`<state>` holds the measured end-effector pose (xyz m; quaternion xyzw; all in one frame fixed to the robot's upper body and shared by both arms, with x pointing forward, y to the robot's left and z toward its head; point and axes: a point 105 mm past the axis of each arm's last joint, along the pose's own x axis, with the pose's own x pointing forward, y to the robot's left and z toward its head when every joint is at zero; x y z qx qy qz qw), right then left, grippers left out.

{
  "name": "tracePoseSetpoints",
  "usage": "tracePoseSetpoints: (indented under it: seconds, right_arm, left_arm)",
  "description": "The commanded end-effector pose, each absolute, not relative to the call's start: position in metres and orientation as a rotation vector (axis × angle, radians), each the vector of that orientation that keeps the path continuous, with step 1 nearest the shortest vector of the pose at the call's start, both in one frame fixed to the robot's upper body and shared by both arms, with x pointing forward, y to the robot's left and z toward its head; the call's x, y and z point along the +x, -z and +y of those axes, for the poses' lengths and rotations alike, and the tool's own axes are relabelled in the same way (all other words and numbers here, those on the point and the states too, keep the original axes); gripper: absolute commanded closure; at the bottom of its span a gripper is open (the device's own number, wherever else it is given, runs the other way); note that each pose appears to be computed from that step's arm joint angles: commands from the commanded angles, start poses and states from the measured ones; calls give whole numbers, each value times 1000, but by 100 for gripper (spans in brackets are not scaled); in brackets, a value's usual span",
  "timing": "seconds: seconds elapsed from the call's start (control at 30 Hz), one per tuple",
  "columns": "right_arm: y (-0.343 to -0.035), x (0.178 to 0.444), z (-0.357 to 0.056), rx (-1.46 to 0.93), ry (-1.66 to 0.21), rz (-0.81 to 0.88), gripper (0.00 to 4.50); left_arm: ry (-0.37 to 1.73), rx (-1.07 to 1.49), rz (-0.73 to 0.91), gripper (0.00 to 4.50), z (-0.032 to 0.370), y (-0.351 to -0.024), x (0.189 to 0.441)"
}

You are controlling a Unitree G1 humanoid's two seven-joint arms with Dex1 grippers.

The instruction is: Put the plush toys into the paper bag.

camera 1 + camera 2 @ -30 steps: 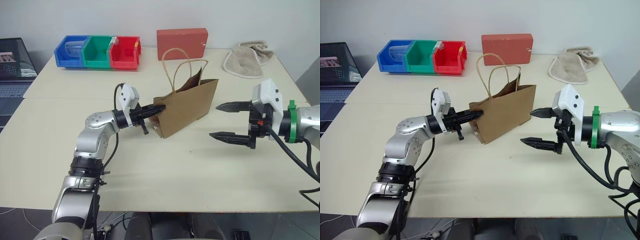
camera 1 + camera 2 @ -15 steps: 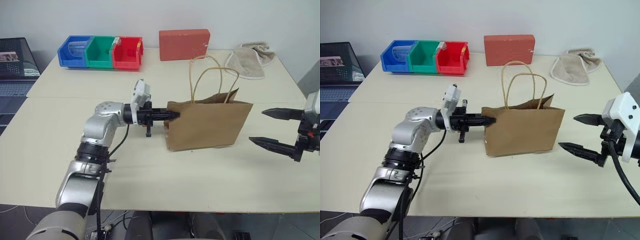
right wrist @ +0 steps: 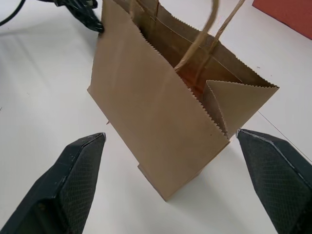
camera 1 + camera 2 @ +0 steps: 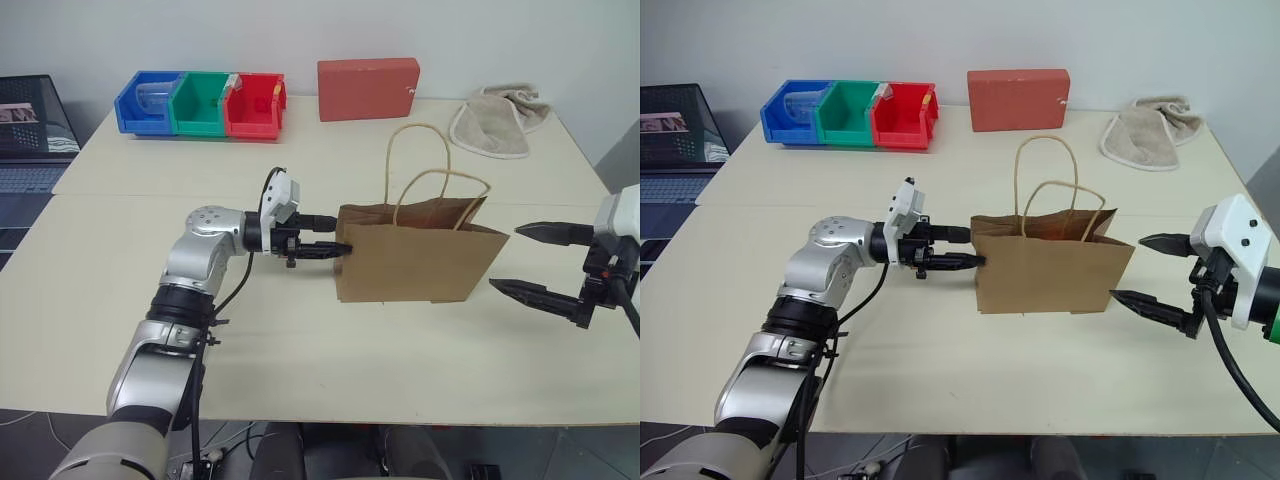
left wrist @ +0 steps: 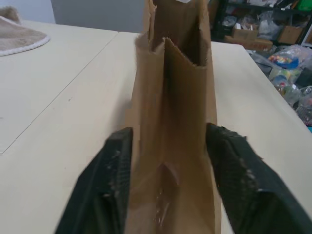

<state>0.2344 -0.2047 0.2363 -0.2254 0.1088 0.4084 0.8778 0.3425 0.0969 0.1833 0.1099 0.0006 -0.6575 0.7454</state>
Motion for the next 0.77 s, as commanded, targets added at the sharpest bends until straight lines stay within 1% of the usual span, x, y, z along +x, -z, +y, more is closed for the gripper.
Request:
tracePoseSetpoints:
  seconds: [0.03,0.07,0.1,0.23,0.3,0.37,0.4,0.57,0.77]
  right_arm:
    - [-246,234,-206,-511,-876,207,0]
    - [-248,235,-209,-523,-871,213,0]
    - [-249,236,-215,-537,-862,223,0]
    - [-253,240,-234,-581,-843,264,0]
    - [-258,243,-248,-602,-823,277,0]
    - [-263,246,-263,-618,-808,299,0]
    - [-264,247,-267,-621,-807,303,0]
    - [-264,256,-276,-633,-813,310,0]
    - [-260,262,-270,-633,-834,306,0]
  left_arm:
    - [1352,308,-64,70,115,-203,336]
    - [1323,340,-53,27,123,-203,333]
    - [1294,372,-38,4,132,-204,328]
    - [1190,498,70,1,160,-201,316]
    - [1108,561,121,1,181,-204,307]
    - [1043,605,150,1,199,-209,294]
    - [1018,607,157,1,203,-210,292]
    - [970,558,197,1,212,-205,281]
    - [950,521,194,1,212,-204,280]
